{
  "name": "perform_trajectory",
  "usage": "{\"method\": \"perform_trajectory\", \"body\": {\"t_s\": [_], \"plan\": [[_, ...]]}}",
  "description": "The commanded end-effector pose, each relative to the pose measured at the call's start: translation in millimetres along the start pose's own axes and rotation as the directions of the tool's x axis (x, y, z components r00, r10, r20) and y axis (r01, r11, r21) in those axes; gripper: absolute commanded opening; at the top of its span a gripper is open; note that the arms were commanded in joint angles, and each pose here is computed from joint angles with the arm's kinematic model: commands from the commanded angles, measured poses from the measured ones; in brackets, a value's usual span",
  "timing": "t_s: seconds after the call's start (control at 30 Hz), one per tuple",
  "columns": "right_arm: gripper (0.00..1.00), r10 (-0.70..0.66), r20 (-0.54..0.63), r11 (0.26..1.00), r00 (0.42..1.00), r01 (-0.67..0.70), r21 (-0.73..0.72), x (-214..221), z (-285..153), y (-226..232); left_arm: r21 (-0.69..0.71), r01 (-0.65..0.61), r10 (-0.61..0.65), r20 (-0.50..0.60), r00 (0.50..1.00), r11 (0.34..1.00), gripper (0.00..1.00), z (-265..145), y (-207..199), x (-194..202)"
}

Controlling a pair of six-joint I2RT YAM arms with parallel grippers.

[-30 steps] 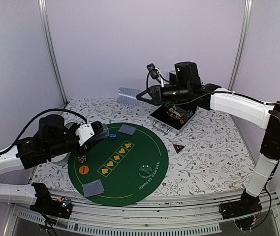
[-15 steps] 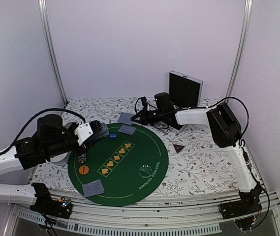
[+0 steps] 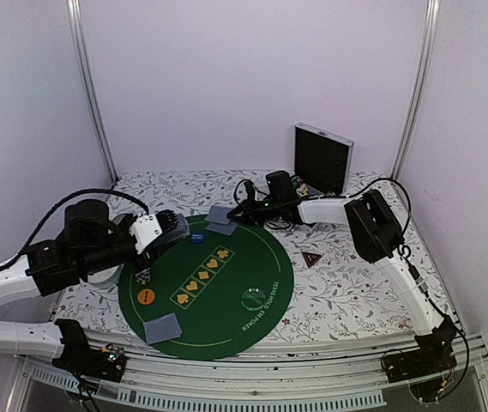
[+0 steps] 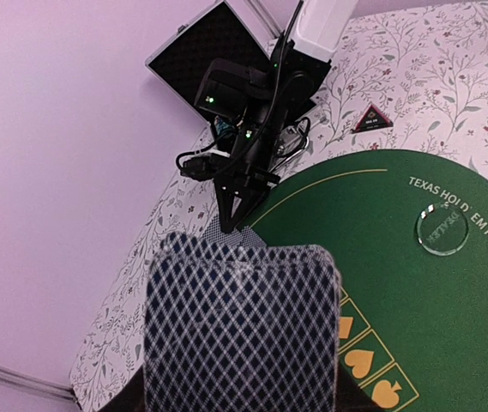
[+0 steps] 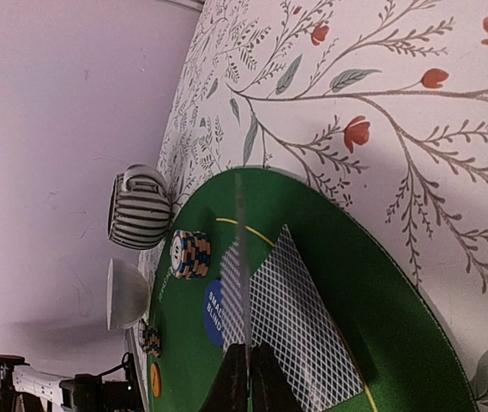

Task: Distribute texas hold em gaming equipment
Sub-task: Distribute the poker card in the small blind area, then pick up the poker card from the face-down deck piles.

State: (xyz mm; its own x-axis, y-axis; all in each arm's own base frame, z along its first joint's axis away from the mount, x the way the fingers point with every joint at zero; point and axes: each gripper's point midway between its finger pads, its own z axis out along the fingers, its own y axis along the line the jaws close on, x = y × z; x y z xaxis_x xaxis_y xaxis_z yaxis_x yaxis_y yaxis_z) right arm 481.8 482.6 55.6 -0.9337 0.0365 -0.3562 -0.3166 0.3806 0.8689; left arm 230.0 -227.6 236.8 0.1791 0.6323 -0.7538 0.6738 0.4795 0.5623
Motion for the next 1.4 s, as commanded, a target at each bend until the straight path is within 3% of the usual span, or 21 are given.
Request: {"method": "perform_trajectory", "body": {"t_s": [0.0, 0.17, 0.27, 0.63, 0.7, 0.73, 0.8, 0.87, 0.97, 1.13, 1.23, 1.37], "plan": [[0.07, 0.007, -0.013, 1.0, 1.0, -0.007, 0.01, 0, 0, -3, -0.008, 0.007, -0.007, 0.037, 0.999, 1.0, 0.43, -2, 1, -8], [0.09, 0.004, -0.03, 1.0, 1.0, -0.003, 0.03, 7, -4, -4, -0.009, 0.007, -0.007, 0.039, 0.999, 1.0, 0.43, -3, 1, -8], [0.18, -0.006, -0.015, 0.998, 1.0, 0.007, 0.063, 5, -11, -4, -0.008, 0.007, -0.007, 0.041, 0.999, 1.0, 0.43, -3, 0, -8], [0.64, -0.27, 0.159, 0.926, 0.95, 0.211, 0.313, -45, -82, 67, -0.006, 0.007, -0.007, 0.04, 0.999, 1.0, 0.43, -3, 0, -8], [0.83, -0.314, 0.147, 0.902, 0.938, 0.246, 0.355, -42, -91, 83, -0.006, 0.006, -0.005, 0.04, 0.999, 1.0, 0.43, -3, 0, -8], [0.98, -0.347, 0.145, 0.887, 0.927, 0.274, 0.373, -40, -95, 94, -0.006, 0.005, -0.005, 0.039, 0.999, 1.0, 0.43, -3, 0, -7], [0.99, -0.432, 0.14, 0.846, 0.891, 0.346, 0.406, -36, -103, 122, -0.005, 0.004, -0.003, 0.038, 0.999, 1.0, 0.43, -3, -1, -7], [0.99, -0.53, 0.145, 0.787, 0.835, 0.421, 0.451, -33, -112, 152, 0.0, 0.003, -0.003, 0.041, 0.999, 1.0, 0.43, -3, -2, -8], [0.99, -0.699, 0.125, 0.66, 0.704, 0.567, 0.493, -20, -126, 205, 0.006, 0.003, -0.003, 0.047, 0.999, 1.0, 0.43, -3, -2, -9], [0.99, -0.891, 0.108, 0.442, 0.442, 0.786, 0.432, 11, -148, 274, 0.013, 0.002, -0.003, 0.055, 0.998, 1.0, 0.43, -3, -3, -11], [0.99, -0.929, 0.212, 0.359, 0.302, 0.873, 0.329, 34, -170, 312, 0.02, 0.0, -0.001, 0.059, 0.998, 1.0, 0.43, -3, -5, -11], [0.99, -0.869, 0.448, 0.319, 0.21, 0.93, 0.184, 72, -201, 346, 0.025, -0.002, 0.001, 0.063, 0.998, 1.0, 0.43, -3, -6, -11]]}}
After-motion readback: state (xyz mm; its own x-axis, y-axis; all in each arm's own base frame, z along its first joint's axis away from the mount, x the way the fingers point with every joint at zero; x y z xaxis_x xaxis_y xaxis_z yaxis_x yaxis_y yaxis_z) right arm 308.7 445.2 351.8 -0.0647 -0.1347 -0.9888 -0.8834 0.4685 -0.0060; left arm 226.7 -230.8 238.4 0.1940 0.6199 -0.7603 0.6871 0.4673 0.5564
